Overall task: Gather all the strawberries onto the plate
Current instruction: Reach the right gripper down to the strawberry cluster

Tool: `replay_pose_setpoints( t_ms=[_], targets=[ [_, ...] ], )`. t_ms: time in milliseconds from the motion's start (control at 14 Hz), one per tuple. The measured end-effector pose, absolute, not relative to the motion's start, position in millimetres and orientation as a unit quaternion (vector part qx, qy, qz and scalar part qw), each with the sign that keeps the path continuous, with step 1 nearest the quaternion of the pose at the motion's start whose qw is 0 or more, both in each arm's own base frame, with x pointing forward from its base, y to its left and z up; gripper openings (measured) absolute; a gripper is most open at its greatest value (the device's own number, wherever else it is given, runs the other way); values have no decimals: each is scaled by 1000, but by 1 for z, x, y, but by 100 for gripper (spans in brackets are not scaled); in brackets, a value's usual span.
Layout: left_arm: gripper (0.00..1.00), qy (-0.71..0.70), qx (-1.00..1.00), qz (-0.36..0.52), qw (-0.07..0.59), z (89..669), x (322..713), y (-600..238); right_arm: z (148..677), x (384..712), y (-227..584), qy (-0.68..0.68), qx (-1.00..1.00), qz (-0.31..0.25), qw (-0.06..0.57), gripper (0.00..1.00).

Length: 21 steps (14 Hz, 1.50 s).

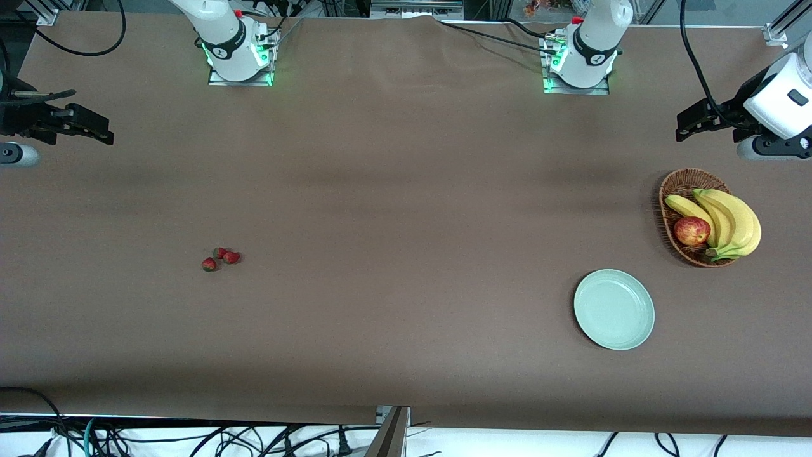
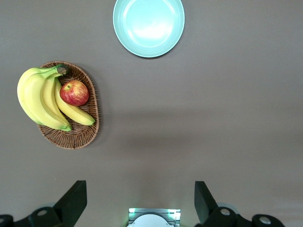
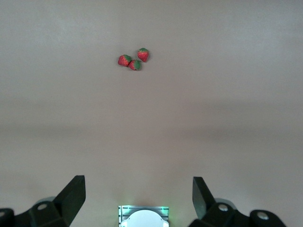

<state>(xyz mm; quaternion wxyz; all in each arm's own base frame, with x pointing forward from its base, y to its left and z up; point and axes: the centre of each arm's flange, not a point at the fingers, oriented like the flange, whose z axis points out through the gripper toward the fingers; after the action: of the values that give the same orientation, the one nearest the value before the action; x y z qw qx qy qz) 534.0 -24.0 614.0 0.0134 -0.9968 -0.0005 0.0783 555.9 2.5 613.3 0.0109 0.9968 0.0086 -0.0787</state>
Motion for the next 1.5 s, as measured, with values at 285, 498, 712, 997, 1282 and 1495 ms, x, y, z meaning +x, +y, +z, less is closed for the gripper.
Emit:
replay_pose_setpoints(
  t_ms=[285,498,712,997,1282,1495],
  targets=[
    [100,-1,-997,78,13,614,534,-24,612,557,2,8,997,-80,11,100],
    [100,-1,-997,78,13,614,534,-24,600,566,-1,5,997,-82,11,100],
    [100,-1,-997,78,13,614,534,-24,567,587,-1,6,996,-88,11,100],
    [100,-1,-997,78,13,614,534,-24,488,629,0,8,995,-94,11,100],
    [100,-1,-997,78,13,614,534,-24,367,671,1,11,995,-97,10,100],
    [100,-1,-997,78,13,614,534,-24,291,682,7,16,996,-88,9,100]
  ],
)
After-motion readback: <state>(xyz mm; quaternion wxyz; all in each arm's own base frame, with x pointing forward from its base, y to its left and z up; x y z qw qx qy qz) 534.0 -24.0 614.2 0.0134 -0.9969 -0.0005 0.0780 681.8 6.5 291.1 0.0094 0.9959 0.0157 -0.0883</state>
